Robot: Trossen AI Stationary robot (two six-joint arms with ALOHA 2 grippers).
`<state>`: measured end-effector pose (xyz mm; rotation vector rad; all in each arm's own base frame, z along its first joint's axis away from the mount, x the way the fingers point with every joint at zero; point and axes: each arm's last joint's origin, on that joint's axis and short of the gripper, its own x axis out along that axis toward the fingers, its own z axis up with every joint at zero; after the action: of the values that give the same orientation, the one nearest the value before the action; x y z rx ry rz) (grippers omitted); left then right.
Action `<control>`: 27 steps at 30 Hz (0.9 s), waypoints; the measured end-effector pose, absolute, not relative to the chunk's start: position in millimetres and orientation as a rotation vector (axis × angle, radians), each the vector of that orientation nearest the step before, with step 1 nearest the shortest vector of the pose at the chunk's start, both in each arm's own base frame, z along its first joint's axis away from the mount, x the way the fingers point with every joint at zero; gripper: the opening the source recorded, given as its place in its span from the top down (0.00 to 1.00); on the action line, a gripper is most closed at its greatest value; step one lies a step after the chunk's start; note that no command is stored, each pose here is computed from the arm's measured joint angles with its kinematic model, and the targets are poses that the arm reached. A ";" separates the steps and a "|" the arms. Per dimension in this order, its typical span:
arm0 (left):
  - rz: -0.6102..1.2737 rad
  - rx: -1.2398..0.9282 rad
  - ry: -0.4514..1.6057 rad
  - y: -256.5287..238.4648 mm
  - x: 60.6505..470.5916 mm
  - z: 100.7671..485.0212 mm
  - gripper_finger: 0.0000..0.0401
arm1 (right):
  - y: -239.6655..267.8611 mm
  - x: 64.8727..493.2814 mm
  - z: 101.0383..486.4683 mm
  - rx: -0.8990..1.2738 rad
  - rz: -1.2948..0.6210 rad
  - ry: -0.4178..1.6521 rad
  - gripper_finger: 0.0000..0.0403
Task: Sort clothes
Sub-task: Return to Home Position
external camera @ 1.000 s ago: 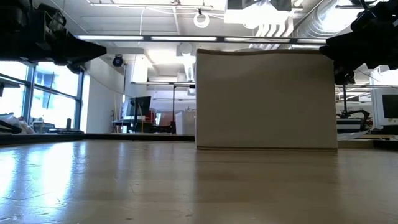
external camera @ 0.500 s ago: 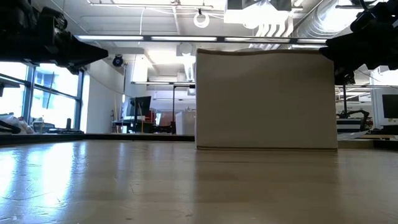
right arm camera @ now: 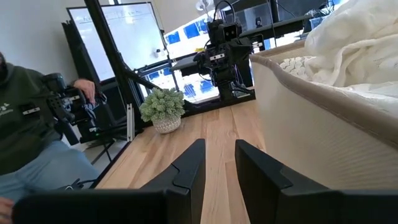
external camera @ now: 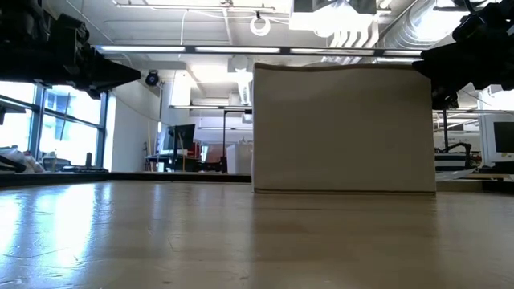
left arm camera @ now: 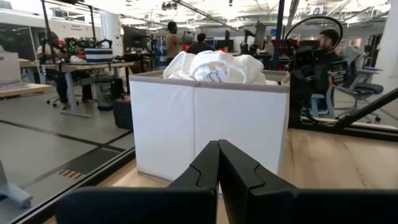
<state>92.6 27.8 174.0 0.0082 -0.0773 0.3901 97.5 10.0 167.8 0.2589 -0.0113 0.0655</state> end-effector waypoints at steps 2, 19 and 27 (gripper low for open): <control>0.390 0.008 -0.072 27.6 92.1 175.9 1.00 | 10.0 97.5 167.8 0.259 0.065 -0.011 0.80; 0.380 0.007 -0.060 26.3 90.8 180.6 1.00 | 9.9 97.5 167.8 0.259 0.065 -0.011 0.80; 0.377 0.006 -0.060 26.0 90.9 180.5 1.00 | 10.0 97.5 167.8 0.259 0.065 -0.011 0.80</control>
<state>90.9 26.0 180.5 0.0064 -0.0601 0.3765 97.5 10.0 167.8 0.2589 -0.0113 0.0655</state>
